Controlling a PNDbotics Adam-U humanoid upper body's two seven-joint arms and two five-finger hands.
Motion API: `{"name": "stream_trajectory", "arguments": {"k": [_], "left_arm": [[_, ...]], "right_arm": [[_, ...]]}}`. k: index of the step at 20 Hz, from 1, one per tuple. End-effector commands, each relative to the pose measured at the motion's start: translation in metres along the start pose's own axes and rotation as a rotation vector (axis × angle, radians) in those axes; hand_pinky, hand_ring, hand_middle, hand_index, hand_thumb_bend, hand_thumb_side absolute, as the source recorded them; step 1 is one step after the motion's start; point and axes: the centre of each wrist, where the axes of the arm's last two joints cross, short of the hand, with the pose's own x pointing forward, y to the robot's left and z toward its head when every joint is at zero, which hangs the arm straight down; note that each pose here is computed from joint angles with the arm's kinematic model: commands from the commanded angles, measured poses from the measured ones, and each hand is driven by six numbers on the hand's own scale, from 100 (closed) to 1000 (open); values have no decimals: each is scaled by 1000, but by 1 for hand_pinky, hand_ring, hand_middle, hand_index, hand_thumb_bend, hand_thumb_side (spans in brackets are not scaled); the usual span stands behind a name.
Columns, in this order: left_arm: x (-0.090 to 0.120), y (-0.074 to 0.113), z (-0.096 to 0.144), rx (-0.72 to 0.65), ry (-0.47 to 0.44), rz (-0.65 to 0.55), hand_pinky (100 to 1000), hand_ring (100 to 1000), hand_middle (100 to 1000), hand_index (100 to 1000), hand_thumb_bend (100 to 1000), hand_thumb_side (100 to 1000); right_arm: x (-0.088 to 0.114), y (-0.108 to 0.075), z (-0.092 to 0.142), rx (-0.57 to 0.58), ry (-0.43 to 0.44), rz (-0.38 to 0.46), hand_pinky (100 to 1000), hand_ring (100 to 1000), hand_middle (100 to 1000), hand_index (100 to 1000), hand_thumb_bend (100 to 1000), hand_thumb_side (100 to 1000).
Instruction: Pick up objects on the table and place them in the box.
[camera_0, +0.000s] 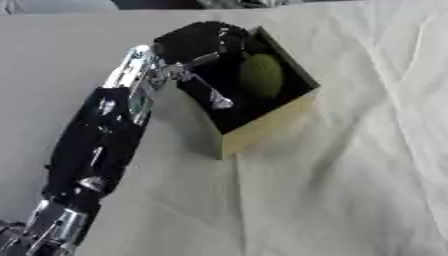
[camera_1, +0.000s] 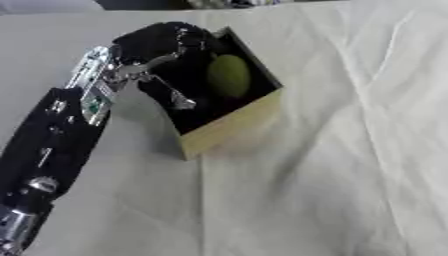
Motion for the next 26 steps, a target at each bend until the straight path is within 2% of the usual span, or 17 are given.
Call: {"name": "stream_trajectory", "arguments": {"k": [1,4,7,10,16,22,23,24,26], "left_arm": [[-6,14,3,69,21,-16,797,804,748,901,466,498],[-8,22,6,150,40,-2,770,778,715,878,437,445],[-9,30,10,237,67,19,727,740,664,843,304,316],[-12,44,18,343,101,25,703,710,624,810,255,231],[-12,79,45,596,135,5,680,671,581,769,229,162],[-19,98,106,738,220,-62,679,673,581,762,262,146],[-20,101,119,759,249,-75,673,665,574,755,100,298],[-22,104,133,779,279,-89,668,658,567,749,241,158],[-25,110,161,819,346,-118,663,650,560,745,214,176]], "right_arm": [[6,-3,-7,-4,-31,5,833,826,650,749,100,340],[6,-4,-7,-11,-35,12,832,823,651,748,100,337],[6,-7,-8,-29,-41,22,830,820,652,748,100,329],[7,-11,-8,-51,-42,37,831,821,653,747,100,336],[6,-15,-3,-59,-16,72,833,826,649,746,100,344],[7,-20,-1,-38,-3,105,833,825,648,746,100,339],[7,-21,0,-38,-2,111,833,825,648,745,100,333],[7,-22,0,-39,-3,117,833,825,647,745,100,343],[7,-24,-1,-44,-6,125,833,825,647,745,100,344]]}}
